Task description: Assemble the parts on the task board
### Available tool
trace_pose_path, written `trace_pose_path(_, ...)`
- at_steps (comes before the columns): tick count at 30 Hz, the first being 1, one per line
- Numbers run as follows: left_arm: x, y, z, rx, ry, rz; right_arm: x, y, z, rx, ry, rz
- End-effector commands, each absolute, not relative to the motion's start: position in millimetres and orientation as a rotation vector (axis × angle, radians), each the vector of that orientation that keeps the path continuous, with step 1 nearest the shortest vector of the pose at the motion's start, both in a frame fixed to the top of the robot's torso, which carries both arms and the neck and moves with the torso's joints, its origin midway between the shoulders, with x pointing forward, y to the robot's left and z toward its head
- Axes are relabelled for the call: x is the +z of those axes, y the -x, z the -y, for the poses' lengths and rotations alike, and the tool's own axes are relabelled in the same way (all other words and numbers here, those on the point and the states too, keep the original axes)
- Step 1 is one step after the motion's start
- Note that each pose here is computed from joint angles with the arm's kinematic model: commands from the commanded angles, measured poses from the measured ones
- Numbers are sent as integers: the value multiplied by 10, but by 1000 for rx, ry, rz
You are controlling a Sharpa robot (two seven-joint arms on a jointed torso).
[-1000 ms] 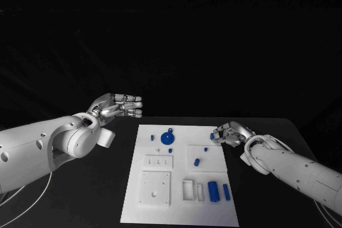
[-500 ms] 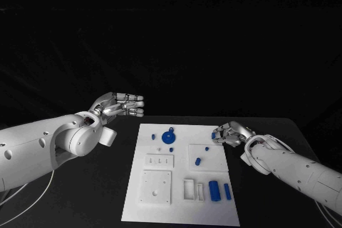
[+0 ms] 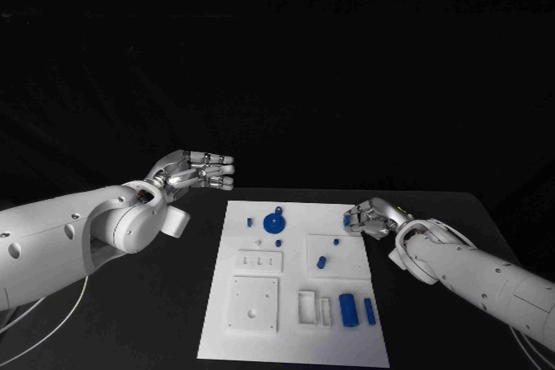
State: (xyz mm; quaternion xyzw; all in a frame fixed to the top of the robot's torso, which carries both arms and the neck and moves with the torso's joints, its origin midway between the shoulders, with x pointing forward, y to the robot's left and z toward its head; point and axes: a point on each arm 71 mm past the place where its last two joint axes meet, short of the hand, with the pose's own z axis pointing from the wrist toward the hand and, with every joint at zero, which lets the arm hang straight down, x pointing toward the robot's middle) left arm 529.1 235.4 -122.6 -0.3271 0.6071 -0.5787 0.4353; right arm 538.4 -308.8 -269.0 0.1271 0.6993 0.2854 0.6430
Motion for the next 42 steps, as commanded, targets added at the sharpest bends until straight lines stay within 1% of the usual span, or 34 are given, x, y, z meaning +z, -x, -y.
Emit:
trace_pose_path(1,-1222,-5284,-2328,-1455,799,-1523,-2738,-5368,3062,654,-277,-1627)
trace_pose_path(18,-1224,-5281,-2330,-1453,797,-1528,-2738,-5372,3068,647,-287,-1620)
trace_pose_path(25,-1224,-5279,-2328,-1455,793,-1531,-2738,-5376,3075,649,-326,-1616)
trace_pose_path(34,-1232,-5284,-2306,-1430,771,-1550,-2692,-5377,3058,609,-329,-1572)
trace_pose_path(39,-1258,-5296,-2281,-1386,769,-1589,-2572,-5393,3017,603,-307,-1567)
trace_pose_path(42,-1286,-5311,-2247,-1342,761,-1630,-2444,-5408,2953,603,-283,-1564)
